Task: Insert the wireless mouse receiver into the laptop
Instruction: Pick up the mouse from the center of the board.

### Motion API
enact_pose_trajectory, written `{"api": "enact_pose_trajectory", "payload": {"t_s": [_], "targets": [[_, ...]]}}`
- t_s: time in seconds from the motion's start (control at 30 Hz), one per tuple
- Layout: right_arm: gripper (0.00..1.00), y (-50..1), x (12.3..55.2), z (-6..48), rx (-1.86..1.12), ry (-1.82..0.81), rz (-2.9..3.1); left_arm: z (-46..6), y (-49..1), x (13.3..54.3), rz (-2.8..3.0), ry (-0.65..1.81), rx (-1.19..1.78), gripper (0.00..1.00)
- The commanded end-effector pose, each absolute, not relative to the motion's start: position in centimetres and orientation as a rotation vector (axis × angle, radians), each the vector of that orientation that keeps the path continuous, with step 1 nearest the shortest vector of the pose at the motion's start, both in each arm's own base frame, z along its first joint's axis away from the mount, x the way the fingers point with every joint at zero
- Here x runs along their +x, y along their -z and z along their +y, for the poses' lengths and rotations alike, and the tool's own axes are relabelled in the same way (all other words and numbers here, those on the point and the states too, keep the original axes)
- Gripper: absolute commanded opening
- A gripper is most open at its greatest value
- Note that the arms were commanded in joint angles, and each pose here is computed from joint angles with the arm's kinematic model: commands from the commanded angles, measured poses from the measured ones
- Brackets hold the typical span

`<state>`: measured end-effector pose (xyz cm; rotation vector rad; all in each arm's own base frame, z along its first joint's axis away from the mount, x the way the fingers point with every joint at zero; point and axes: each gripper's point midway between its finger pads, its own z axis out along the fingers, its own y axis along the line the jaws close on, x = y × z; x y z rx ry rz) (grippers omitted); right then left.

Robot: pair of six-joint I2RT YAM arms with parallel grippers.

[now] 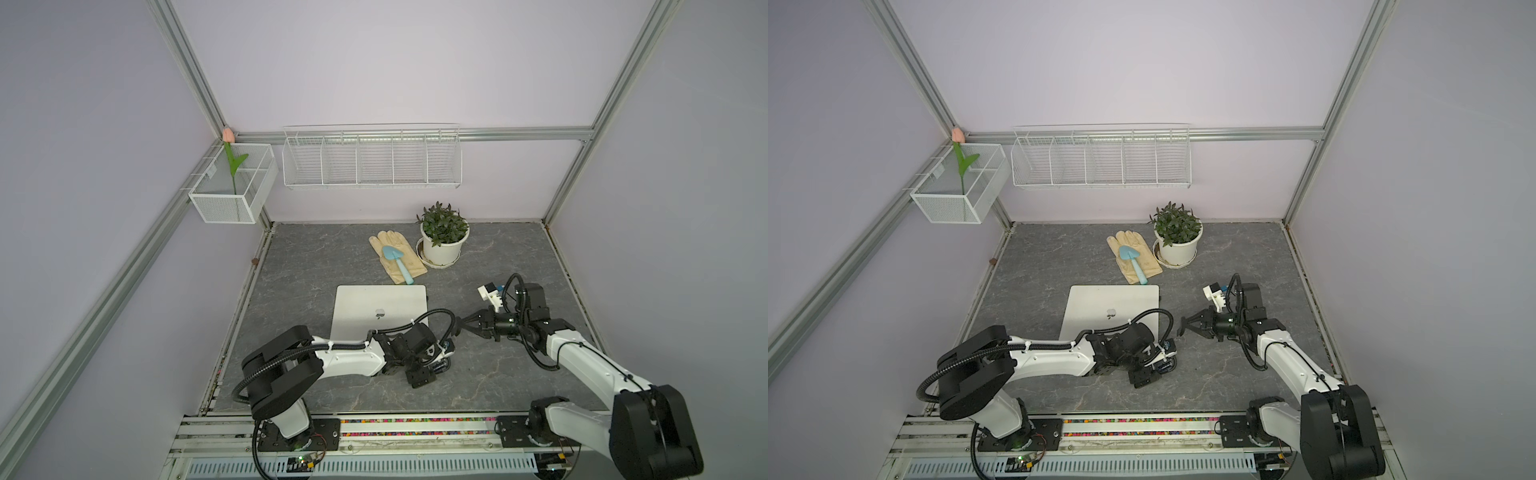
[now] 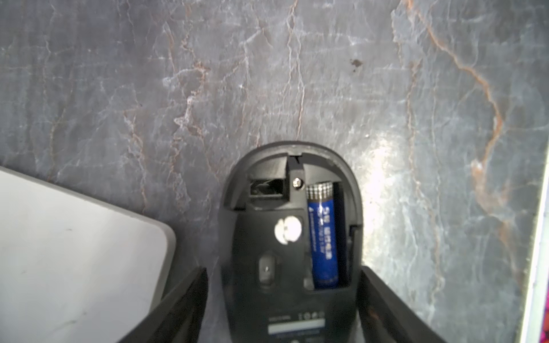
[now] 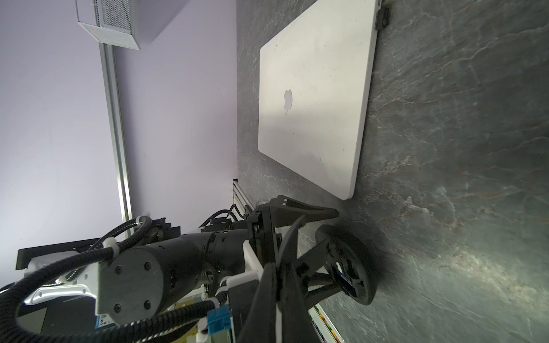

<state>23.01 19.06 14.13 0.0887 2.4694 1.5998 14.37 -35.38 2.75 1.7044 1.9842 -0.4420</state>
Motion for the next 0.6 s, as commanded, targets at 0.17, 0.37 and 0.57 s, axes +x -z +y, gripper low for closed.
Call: {"api": "enact_pose_trajectory", "payload": {"t_s": [0.17,0.37,0.57], "targets": [[0.07,-14.4,22.8,19.0,0.080,-1.610,2.452,-35.9,-3.1,14.5,1.962,0.479,1.747,0.79],[0.07,-14.5,22.7,18.9,0.077,-1.608,2.449,-36.0,-2.6,15.3,2.000,0.460,1.704,0.77],[0.07,-14.4,22.6,18.9,0.076,-1.603,2.449,-36.3,-2.6,15.5,2.013,0.465,1.682,0.76]]}}
